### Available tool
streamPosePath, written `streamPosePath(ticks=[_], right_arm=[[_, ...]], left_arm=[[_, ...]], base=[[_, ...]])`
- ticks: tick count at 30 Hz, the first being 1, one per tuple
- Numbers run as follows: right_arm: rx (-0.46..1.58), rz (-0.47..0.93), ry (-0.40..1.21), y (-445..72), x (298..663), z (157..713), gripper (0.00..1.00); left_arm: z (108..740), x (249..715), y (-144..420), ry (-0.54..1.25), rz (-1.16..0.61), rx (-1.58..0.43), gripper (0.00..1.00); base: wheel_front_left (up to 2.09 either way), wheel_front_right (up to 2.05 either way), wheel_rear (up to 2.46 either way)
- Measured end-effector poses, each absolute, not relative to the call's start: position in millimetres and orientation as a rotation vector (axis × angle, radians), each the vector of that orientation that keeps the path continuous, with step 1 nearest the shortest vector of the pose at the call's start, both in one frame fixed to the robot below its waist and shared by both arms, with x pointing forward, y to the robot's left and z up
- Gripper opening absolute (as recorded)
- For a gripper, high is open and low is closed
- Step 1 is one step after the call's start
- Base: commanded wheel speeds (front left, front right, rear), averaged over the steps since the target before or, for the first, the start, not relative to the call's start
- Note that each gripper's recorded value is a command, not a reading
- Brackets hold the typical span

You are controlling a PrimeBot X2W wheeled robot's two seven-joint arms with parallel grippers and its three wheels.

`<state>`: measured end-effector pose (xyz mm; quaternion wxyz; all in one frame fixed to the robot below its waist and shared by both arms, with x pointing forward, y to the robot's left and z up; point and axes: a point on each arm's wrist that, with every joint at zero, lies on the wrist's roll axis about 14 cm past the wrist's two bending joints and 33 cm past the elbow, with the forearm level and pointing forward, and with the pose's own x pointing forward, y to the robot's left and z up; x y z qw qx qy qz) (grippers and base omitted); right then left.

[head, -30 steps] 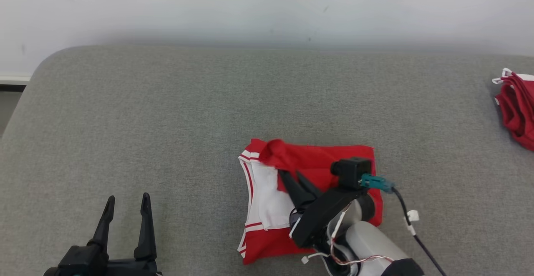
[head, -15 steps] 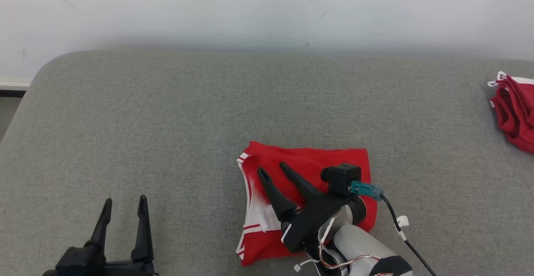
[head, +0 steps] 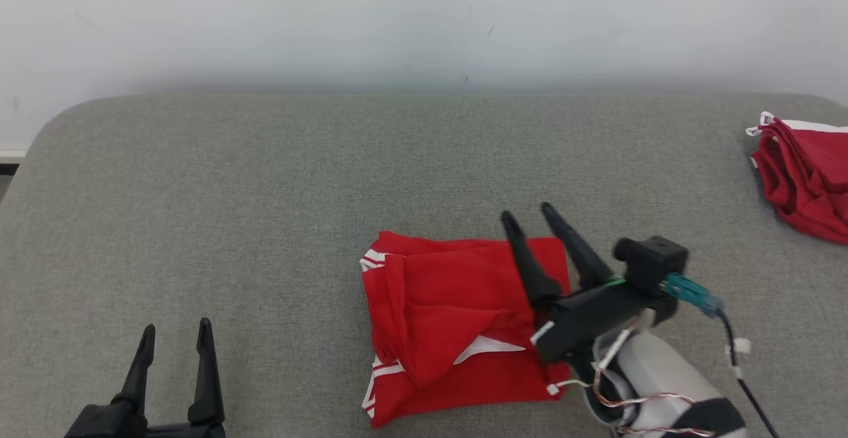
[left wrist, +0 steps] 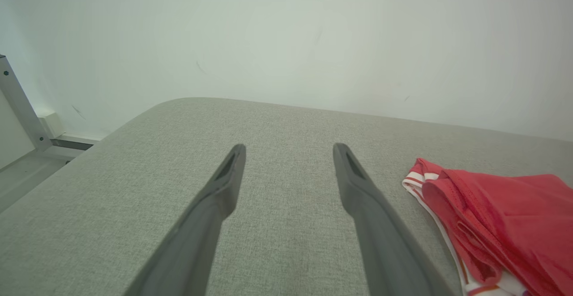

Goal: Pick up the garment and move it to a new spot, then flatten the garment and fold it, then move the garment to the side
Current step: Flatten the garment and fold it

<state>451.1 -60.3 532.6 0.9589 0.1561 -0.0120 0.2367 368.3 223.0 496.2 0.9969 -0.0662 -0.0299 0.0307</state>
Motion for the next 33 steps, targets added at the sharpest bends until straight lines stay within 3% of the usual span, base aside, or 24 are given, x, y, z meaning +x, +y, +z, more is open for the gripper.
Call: streamPosePath(ticks=[15, 33], right_arm=[[0.283, 0.229, -0.135, -151, 422, 536, 1.00], [0.274, 0.093, -0.106, -176, 382, 513, 1.00]], left_arm=[[498, 368, 221, -0.065, 0.054, -0.124, 1.00], [499, 372, 212, -0.069, 0.023, -0.117, 1.00]], base=[[0.00, 0.00, 0.00], [0.00, 0.00, 0.00]])
